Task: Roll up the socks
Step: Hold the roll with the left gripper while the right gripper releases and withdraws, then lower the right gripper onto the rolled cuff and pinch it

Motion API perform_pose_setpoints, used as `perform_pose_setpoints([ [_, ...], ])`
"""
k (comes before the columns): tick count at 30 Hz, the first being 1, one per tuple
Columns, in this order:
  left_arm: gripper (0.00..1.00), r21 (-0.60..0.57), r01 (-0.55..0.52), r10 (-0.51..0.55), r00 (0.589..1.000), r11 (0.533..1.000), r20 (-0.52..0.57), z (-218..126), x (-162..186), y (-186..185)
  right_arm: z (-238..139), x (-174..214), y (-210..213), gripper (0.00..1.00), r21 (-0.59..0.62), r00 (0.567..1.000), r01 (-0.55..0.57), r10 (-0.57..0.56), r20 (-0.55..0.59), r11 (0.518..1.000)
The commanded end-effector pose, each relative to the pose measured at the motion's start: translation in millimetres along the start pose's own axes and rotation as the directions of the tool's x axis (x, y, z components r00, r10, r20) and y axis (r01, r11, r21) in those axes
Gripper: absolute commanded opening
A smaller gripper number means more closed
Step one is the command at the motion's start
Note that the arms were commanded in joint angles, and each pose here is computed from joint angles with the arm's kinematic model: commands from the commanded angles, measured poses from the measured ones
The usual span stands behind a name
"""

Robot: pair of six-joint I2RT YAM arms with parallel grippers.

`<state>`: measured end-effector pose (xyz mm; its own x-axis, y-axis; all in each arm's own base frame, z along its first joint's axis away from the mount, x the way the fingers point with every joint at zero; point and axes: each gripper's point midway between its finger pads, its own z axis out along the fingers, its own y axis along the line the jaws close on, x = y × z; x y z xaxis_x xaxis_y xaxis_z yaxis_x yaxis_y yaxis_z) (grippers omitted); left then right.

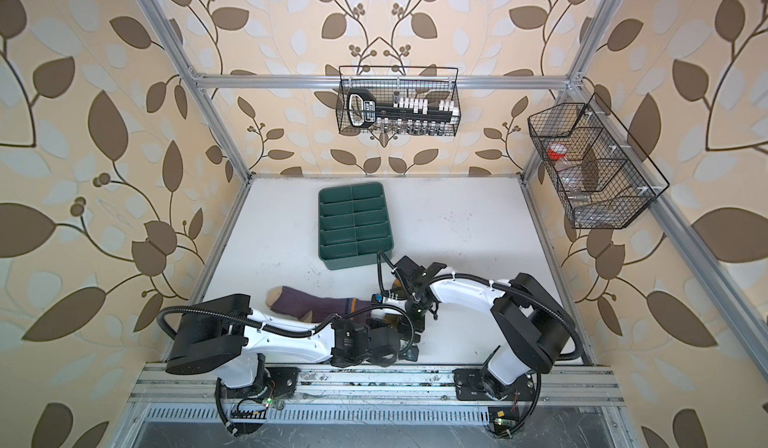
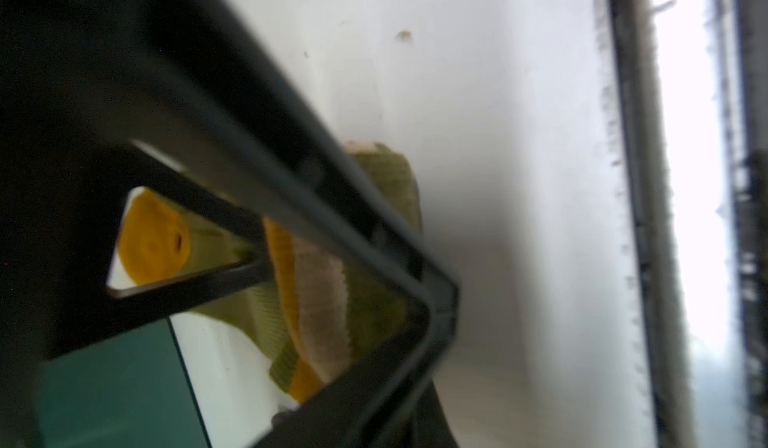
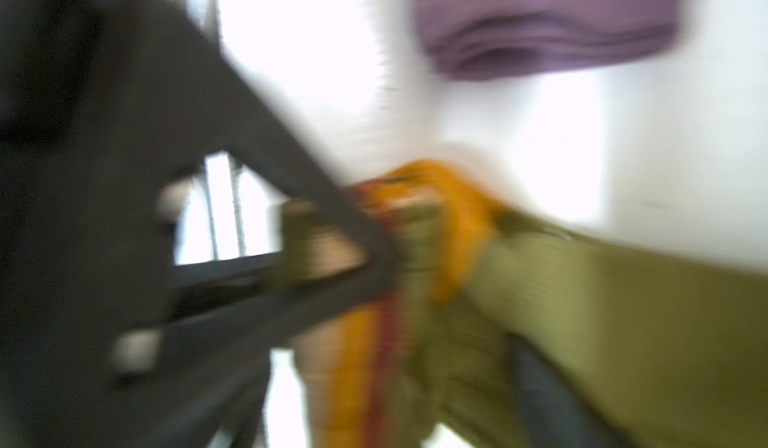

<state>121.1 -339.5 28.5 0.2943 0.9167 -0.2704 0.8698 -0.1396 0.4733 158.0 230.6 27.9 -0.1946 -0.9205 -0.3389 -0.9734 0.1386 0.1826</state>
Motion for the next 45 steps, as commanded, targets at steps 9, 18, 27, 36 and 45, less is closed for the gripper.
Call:
perform_pose_setpoints([
  [9, 0.00, 0.401, 0.215, -0.173, 0.975, 0.890, -0.140, 4, 11, -47, -152, 26, -103, 1.00, 0.776, 0.979, -0.185, 0.047, 0.197, 0.603],
  [18, 0.00, 0.590, 0.421, -0.359, 0.905, 0.689, -0.227, 3, 3, -41, -328, 74, -94, 1.00, 0.770, 0.764, -0.635, -0.103, 0.637, 0.057],
  [27, 0.00, 0.706, 0.572, -0.523, 0.787, 0.418, -0.327, 8, -4, -34, -241, 35, -7, 1.00, 0.826, 0.894, 0.011, -0.375, 0.244, 0.564],
  [36, 0.00, 0.703, 0.652, -0.570, 0.705, 0.284, -0.422, 29, -5, -30, -182, 62, 39, 1.00, 0.707, 0.889, 0.320, -0.458, 0.006, 0.630],
  [45, 0.00, 0.680, 0.681, -0.589, 0.677, 0.273, -0.442, 36, 4, -27, -107, 35, 52, 0.99, 0.638, 0.844, 0.481, -0.513, -0.153, 0.601],
])
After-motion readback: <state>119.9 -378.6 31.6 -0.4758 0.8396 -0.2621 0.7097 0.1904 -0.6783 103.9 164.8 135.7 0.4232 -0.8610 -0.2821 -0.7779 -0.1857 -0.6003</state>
